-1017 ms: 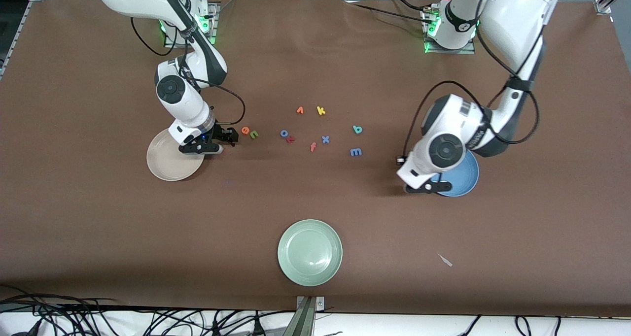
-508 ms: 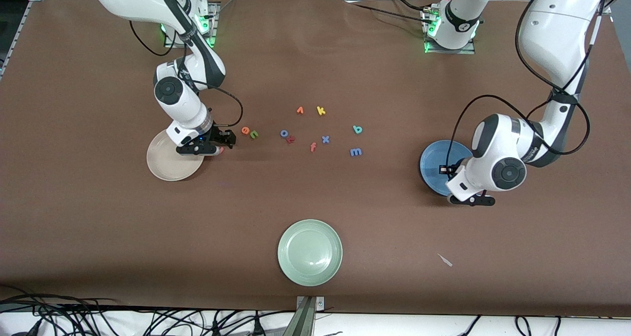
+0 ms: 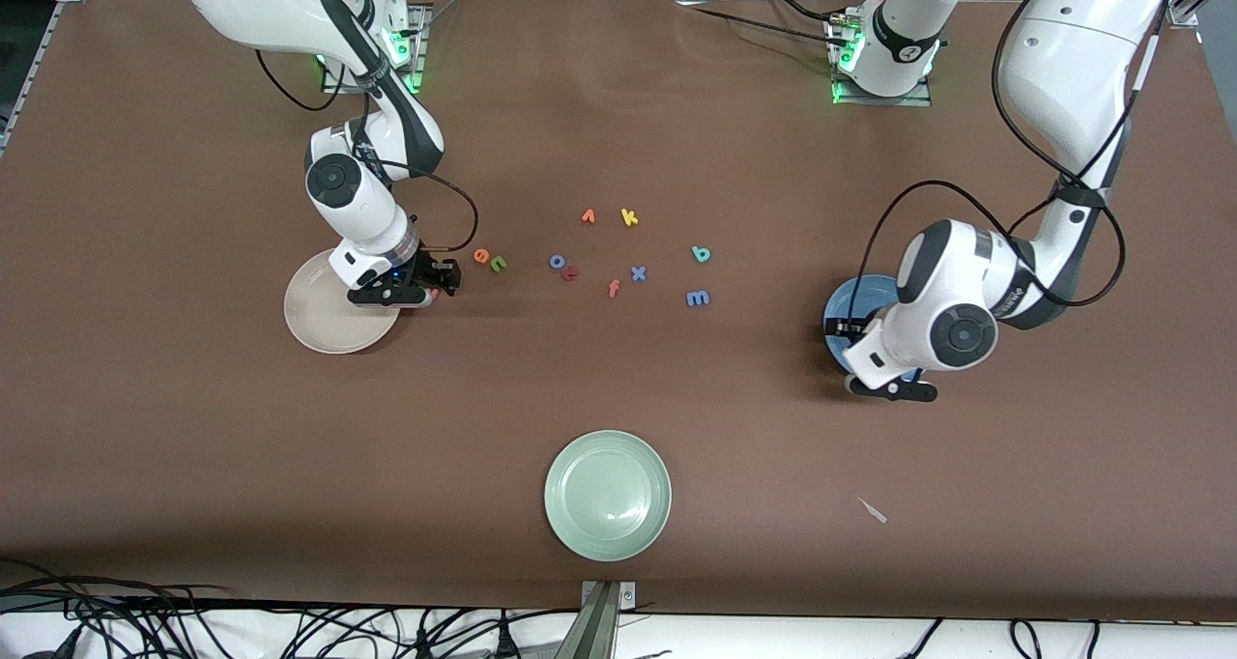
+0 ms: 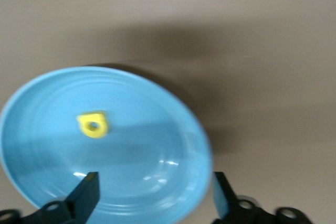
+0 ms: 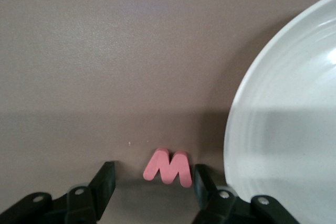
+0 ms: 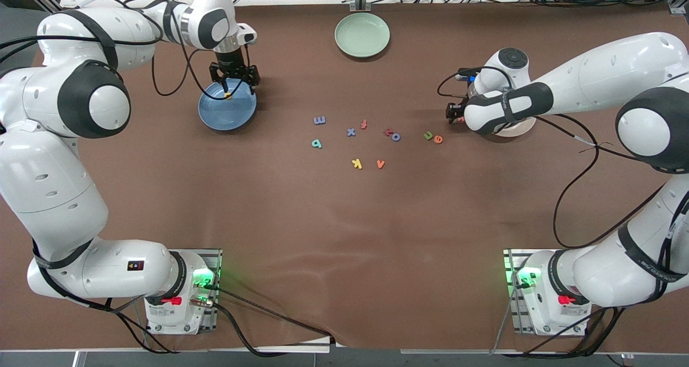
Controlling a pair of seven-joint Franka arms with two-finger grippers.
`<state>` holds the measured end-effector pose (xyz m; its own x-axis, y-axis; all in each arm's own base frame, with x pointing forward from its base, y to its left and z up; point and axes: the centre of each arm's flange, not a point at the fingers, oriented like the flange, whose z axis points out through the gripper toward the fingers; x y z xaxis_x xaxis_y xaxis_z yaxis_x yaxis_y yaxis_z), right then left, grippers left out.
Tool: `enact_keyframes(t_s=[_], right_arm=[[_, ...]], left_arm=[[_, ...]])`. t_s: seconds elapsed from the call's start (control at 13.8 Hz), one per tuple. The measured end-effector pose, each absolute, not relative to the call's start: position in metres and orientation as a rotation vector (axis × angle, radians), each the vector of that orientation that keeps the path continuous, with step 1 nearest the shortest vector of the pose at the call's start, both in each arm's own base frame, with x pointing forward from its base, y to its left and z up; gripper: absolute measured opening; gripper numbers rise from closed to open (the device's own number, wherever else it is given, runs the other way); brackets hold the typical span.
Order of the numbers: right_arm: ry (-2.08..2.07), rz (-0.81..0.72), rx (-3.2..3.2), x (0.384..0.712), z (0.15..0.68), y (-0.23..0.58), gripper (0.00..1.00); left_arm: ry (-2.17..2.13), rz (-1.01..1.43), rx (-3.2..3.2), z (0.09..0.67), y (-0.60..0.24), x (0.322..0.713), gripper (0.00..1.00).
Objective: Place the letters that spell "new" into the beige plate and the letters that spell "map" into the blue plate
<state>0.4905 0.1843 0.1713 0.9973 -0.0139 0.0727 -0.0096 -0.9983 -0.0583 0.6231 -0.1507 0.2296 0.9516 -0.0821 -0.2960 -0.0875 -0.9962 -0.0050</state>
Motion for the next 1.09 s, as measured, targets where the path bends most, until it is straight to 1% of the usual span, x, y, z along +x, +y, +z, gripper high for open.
enact_keyframes(t_s=[0.15, 0.22, 0.29, 0.51, 0.73, 0.87, 1.09], right_arm=[[0.017, -0.117, -3.081, 0.491, 0.172, 0.184, 0.5], [0.016, -0.118, -3.081, 0.491, 0.172, 0.184, 0.5], [0.014, -0.123, -3.079, 0.491, 0.173, 0.185, 0.41], [0.012, -0.131, -3.077, 0.492, 0.177, 0.185, 0.38], [-0.001, -0.132, -3.078, 0.492, 0.177, 0.185, 0.38], [-0.003, -0.123, -3.081, 0.493, 0.177, 0.184, 0.38], [-0.022, -0.086, -3.098, 0.498, 0.191, 0.18, 0.38]], left_arm=[[0.085, 0.45, -3.099, 0.241, -0.186, 0.615, 1.0], [0.03, 0.444, -3.101, 0.245, -0.206, 0.61, 1.0], [-0.038, 0.44, -3.094, 0.247, -0.225, 0.604, 1.0], [-0.242, 0.418, -3.048, 0.248, -0.282, 0.581, 1.0], [-0.533, 0.393, -2.976, 0.242, -0.322, 0.56, 1.0], [-0.694, 0.385, -2.931, 0.234, -0.331, 0.555, 1.0], [-0.771, 0.385, -2.902, 0.228, -0.329, 0.556, 1.0]])
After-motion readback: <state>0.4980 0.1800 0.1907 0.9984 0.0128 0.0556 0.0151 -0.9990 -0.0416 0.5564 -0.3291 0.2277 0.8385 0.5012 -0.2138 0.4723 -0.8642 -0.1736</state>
